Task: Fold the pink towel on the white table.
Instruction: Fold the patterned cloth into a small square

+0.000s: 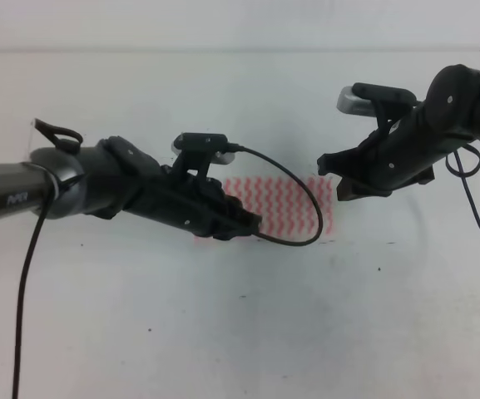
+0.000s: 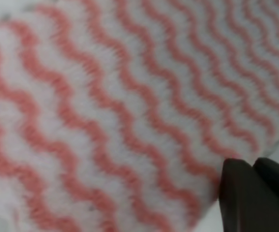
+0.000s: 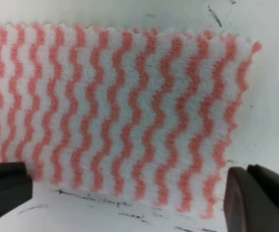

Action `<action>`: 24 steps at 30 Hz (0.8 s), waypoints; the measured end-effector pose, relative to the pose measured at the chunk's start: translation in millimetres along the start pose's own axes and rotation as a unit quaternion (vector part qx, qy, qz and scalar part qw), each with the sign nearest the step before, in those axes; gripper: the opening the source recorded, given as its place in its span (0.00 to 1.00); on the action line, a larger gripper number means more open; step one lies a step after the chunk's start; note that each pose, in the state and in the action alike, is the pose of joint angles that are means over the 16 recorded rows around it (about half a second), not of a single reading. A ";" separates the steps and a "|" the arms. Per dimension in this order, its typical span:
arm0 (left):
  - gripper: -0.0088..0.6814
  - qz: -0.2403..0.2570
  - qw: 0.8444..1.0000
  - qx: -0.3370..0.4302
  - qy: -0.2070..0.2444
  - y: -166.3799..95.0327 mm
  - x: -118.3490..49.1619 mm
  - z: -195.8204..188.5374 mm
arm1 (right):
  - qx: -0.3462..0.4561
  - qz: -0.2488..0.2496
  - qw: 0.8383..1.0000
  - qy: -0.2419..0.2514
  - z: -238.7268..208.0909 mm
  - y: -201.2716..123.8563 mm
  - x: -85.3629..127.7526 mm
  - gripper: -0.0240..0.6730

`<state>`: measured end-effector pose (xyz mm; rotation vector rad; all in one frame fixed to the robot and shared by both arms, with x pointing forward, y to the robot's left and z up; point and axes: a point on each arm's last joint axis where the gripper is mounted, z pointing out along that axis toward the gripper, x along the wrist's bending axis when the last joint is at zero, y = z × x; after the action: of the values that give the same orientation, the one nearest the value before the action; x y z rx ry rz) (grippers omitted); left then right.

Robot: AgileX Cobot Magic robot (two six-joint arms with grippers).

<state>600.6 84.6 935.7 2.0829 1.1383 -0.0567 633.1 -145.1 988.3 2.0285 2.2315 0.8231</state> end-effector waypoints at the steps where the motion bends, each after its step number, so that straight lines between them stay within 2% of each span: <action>1: 0.04 0.000 1.000 0.002 0.000 -1.0 0.8 1.4 | 0.000 0.000 1.000 0.000 0.3 -0.1 -0.1 0.01; 16: 0.04 0.016 1.000 -0.003 0.007 4.0 -0.2 -9.0 | 0.005 -0.001 1.000 0.000 1.2 -1.1 -0.3 0.01; 24: 0.04 0.022 0.999 0.007 0.035 4.7 5.4 -20.5 | 0.009 0.000 1.000 0.001 0.6 -1.7 0.0 0.01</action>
<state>601.3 99.8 951.2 2.1369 1.1362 0.0293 631.7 -144.8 987.1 2.0370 2.2483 0.8077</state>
